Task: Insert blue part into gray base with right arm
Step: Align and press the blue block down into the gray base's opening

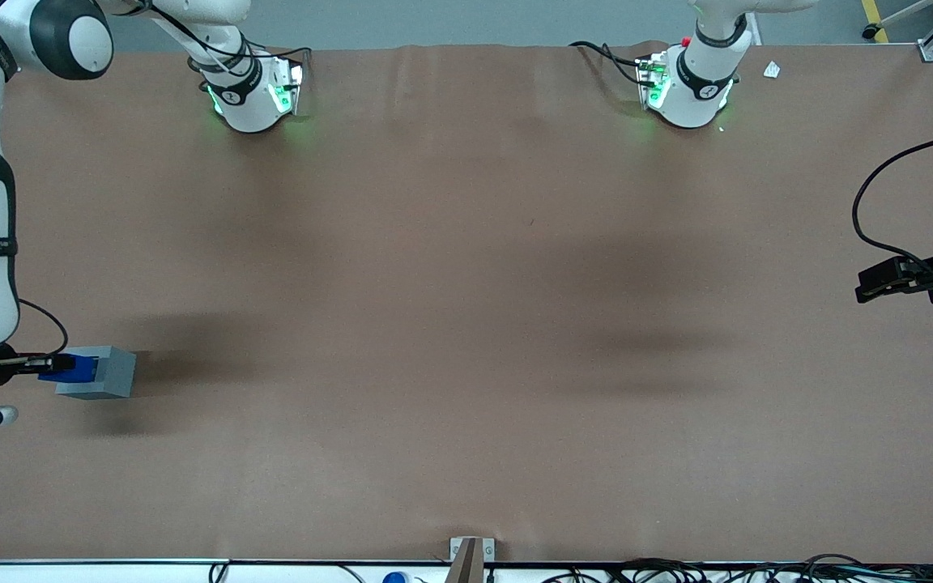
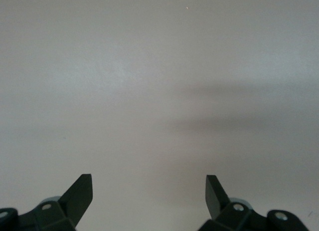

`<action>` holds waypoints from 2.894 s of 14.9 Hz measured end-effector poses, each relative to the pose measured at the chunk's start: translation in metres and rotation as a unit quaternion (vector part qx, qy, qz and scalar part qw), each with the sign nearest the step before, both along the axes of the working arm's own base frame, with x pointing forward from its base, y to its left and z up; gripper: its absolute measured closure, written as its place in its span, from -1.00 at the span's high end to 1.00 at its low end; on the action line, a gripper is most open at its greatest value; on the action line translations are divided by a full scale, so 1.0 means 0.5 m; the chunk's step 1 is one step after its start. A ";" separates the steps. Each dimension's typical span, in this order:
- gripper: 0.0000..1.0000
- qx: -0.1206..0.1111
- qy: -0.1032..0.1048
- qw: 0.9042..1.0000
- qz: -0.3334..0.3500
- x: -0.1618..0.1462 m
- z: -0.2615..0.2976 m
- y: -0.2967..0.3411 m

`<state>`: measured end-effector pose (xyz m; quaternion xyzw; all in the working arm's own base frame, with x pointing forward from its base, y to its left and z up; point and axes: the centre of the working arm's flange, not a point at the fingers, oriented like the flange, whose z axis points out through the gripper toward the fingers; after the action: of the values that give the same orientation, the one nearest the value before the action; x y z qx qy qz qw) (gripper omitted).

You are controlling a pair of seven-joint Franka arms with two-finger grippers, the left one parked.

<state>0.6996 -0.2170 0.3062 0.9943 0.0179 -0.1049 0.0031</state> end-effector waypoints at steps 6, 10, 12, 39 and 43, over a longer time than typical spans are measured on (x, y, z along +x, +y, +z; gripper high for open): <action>0.01 0.003 0.008 1.000 -0.001 -0.005 -0.009 0.004; 0.01 0.002 0.008 1.000 -0.008 -0.004 -0.010 0.007; 0.01 0.002 0.008 1.000 -0.008 -0.004 -0.010 0.008; 0.01 0.004 0.018 1.000 -0.002 -0.010 -0.011 0.006; 0.01 0.002 0.008 1.000 0.002 -0.004 -0.009 0.006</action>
<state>0.6974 -0.2139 0.3017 0.9934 0.0202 -0.1129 0.0009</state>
